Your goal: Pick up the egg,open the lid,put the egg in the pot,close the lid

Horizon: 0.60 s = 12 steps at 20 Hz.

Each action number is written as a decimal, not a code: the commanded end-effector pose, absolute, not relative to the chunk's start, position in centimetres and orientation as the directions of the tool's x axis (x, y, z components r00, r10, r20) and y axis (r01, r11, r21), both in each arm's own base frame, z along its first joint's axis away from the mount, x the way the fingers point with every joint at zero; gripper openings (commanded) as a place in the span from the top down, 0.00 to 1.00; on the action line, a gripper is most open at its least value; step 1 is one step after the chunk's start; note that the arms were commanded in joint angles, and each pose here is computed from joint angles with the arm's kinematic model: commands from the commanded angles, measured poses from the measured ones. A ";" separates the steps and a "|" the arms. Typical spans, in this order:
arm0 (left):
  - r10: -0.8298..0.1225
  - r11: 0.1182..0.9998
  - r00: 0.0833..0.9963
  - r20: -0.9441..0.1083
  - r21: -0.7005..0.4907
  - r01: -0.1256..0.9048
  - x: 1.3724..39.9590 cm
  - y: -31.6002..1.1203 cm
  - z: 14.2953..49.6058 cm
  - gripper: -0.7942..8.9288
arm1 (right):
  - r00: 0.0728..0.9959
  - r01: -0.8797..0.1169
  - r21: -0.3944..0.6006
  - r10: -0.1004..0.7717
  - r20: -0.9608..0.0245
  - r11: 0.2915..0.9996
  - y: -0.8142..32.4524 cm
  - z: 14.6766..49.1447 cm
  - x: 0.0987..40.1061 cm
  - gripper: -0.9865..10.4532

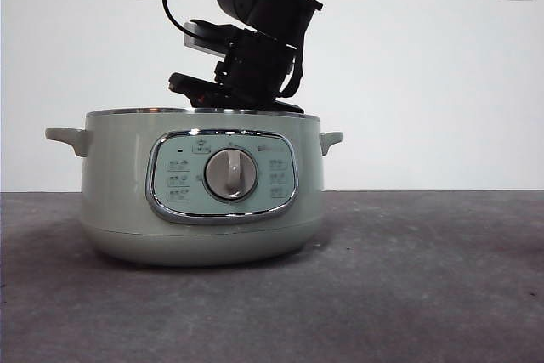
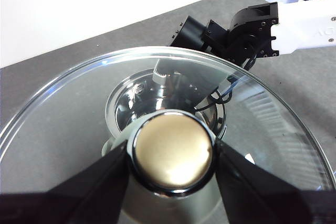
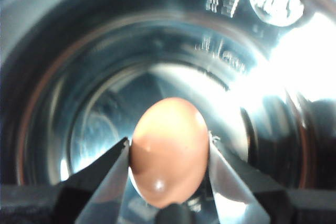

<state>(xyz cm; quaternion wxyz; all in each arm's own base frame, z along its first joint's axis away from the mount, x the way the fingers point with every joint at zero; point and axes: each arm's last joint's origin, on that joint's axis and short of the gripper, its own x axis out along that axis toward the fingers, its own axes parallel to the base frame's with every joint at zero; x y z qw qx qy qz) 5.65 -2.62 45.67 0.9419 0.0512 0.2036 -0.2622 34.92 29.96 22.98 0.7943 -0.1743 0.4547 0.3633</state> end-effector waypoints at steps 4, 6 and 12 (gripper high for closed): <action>-0.485 0.853 0.797 -0.361 0.004 0.521 5.3 -2.5 46.2 0.93 | 0.304 -0.749 0.024 0.375 -0.876 0.662 30.2 21.6 35.0 0.92; -0.483 0.852 0.794 -0.369 0.009 0.523 5.3 -2.5 46.1 0.93 | 0.303 -0.746 0.028 0.377 -0.875 0.666 30.2 21.6 35.0 0.88; -0.483 0.852 0.792 -0.373 0.008 0.523 5.3 -2.5 46.1 0.93 | 0.307 -0.742 0.061 0.420 -0.854 0.667 30.2 22.9 34.8 0.52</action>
